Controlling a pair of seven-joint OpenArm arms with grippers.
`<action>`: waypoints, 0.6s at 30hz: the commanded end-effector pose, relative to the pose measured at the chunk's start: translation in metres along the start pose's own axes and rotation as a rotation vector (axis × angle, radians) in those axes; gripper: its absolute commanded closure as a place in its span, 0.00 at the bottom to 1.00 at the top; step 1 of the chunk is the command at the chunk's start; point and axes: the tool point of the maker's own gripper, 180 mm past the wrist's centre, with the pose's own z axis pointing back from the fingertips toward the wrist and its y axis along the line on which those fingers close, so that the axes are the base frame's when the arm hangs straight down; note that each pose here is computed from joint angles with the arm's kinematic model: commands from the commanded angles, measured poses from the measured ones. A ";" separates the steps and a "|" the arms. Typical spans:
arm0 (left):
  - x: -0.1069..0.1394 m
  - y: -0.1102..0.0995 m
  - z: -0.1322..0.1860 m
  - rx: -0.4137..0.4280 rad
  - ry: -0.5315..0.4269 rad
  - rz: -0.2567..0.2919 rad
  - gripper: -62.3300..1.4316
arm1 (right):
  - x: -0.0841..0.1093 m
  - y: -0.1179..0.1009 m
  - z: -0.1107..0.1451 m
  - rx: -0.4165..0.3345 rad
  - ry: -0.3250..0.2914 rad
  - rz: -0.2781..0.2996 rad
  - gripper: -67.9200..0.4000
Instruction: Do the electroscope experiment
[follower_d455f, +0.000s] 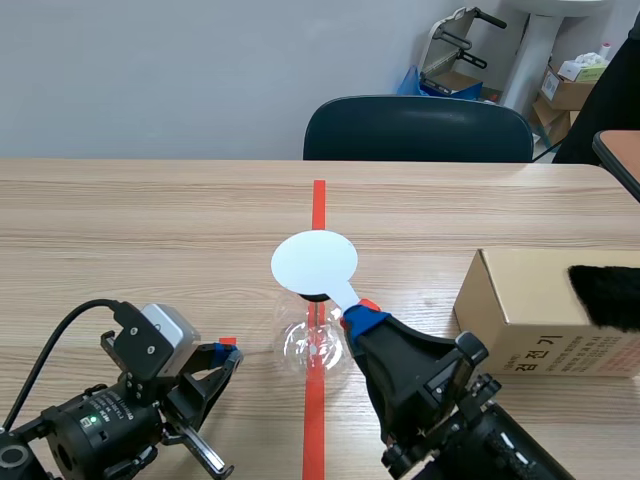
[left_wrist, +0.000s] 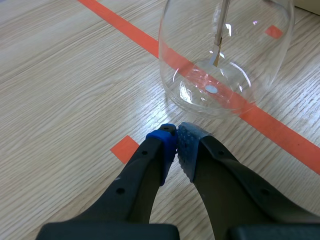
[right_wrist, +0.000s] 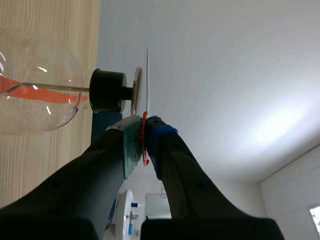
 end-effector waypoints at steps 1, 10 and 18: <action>0.007 0.002 0.000 0.005 -0.024 0.000 0.89 | -0.007 -0.012 -0.001 -0.066 0.014 0.025 0.98; 0.007 0.002 0.000 0.005 -0.024 0.000 0.89 | -0.050 -0.013 0.005 -0.069 0.258 0.017 0.98; 0.001 0.002 0.000 0.005 0.011 0.000 0.89 | -0.090 -0.013 0.021 -0.071 0.497 0.009 0.98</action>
